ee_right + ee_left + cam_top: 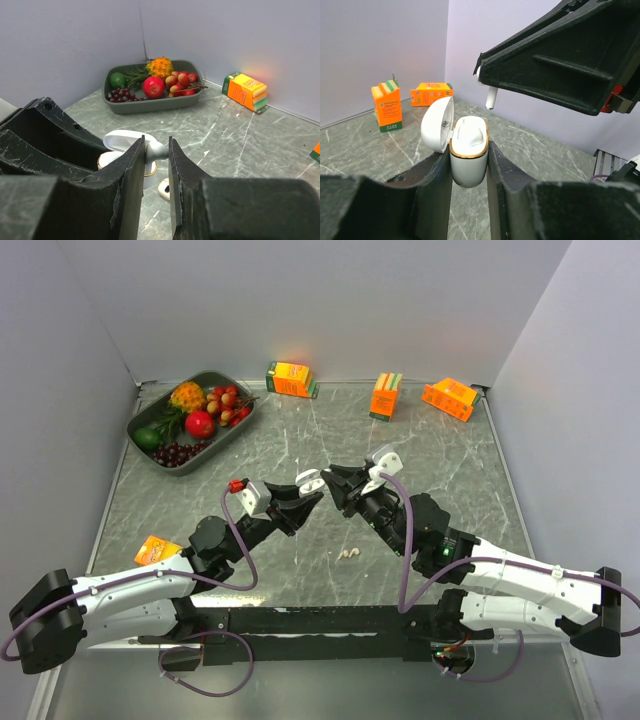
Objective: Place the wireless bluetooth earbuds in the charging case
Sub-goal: Place the earbud in the charging case.
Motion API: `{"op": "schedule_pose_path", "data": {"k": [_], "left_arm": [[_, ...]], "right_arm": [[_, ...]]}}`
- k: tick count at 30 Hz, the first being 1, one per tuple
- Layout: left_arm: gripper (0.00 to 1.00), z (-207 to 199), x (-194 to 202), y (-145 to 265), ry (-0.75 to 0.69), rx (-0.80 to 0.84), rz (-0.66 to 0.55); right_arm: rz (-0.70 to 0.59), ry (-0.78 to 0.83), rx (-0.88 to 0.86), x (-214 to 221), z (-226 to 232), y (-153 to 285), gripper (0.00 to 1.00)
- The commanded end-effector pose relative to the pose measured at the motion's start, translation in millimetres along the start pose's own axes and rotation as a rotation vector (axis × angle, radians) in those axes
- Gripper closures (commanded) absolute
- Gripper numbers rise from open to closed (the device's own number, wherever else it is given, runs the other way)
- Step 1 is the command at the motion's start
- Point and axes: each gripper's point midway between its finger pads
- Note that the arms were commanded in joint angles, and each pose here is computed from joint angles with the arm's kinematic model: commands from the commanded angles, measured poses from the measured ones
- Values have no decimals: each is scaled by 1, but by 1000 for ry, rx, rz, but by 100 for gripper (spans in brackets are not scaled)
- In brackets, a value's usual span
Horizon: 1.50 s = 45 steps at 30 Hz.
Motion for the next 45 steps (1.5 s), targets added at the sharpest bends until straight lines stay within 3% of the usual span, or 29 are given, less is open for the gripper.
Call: {"op": "schedule_pose_path", "data": {"k": [1, 45], "left_arm": [[99, 1, -28, -6, 0, 6, -88], [99, 0, -35, -9, 19, 8, -93]], "right_arm": [[-30, -14, -19, -7, 5, 0, 100], [28, 37, 9, 19, 0, -9, 97]]}}
Point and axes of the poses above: each gripper's point midway between its finger pads, its own y axis back along the fingers, its own z axis along the line the jaws close on, x = y × z, and after that the axes turned 13 degrees about -y, right-handed
